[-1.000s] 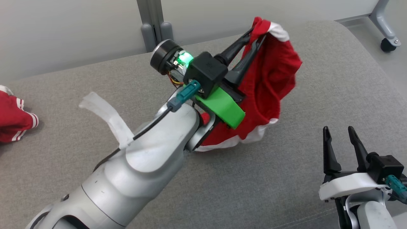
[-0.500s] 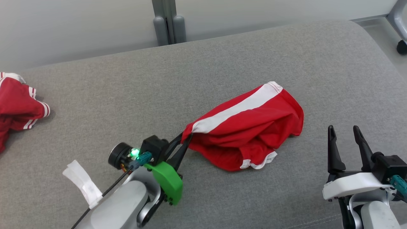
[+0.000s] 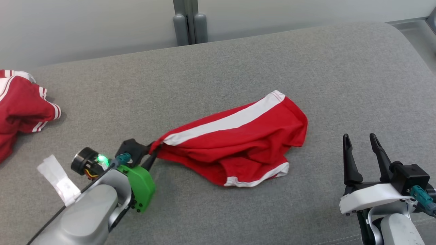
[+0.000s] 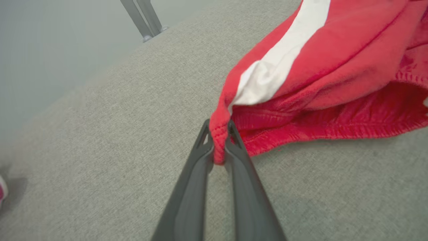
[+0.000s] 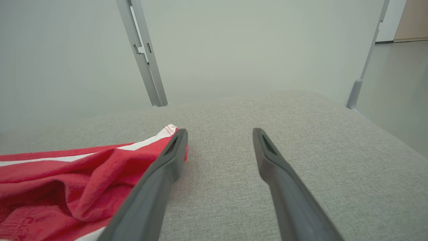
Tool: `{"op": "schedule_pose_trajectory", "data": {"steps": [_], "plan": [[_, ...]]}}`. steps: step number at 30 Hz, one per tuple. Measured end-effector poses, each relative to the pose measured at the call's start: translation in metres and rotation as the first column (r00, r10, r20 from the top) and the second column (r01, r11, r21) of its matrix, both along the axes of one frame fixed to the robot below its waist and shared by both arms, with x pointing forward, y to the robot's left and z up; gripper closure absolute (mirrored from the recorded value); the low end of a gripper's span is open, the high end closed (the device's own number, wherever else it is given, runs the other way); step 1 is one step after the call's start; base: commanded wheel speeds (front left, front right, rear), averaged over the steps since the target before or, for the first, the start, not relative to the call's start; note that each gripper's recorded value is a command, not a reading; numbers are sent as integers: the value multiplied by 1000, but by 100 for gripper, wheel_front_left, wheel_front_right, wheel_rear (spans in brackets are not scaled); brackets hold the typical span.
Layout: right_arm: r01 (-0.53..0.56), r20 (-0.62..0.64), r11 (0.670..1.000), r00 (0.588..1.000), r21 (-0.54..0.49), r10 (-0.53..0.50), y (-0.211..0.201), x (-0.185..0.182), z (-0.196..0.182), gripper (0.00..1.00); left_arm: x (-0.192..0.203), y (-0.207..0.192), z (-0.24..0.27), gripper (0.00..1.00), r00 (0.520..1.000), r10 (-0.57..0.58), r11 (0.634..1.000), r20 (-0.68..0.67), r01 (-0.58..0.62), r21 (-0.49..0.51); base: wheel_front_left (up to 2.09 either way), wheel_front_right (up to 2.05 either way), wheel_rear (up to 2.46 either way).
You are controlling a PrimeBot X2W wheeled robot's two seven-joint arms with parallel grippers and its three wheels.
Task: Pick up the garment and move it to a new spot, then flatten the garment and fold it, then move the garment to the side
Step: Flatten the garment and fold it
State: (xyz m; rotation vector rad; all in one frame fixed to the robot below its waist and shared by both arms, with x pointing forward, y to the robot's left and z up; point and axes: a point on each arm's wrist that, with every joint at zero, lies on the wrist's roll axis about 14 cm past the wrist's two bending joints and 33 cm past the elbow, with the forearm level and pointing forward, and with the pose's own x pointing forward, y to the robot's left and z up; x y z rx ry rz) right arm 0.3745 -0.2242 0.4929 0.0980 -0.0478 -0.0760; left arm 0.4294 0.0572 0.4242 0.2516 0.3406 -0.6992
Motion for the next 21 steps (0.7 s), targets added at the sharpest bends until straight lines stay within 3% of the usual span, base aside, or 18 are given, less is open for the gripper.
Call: {"op": "schedule_pose_trajectory", "data": {"steps": [5,6,7,8,16,21], "plan": [[15,3,1000,1000,0,-15,-5,-1,1,0,14,13,6,100,996,83,996,30,-82,-25,0,0,0],[16,3,1000,1000,-1,-16,-5,-1,1,0,16,15,8,91,994,103,994,33,-102,-39,0,0,0],[17,3,1000,1000,-1,-17,-6,-1,1,0,18,16,9,32,991,127,990,32,-125,-59,0,0,0],[18,3,1000,1000,-1,-18,-6,-2,1,0,18,17,8,0,989,146,987,28,-144,-75,0,0,0],[11,8,1000,1000,0,-11,-4,0,3,0,12,25,1,0,964,266,951,-11,-265,-162,0,0,0],[5,17,1000,1000,-8,-5,-2,2,6,0,17,29,23,0,936,352,904,16,-336,-263,0,0,0]]}}
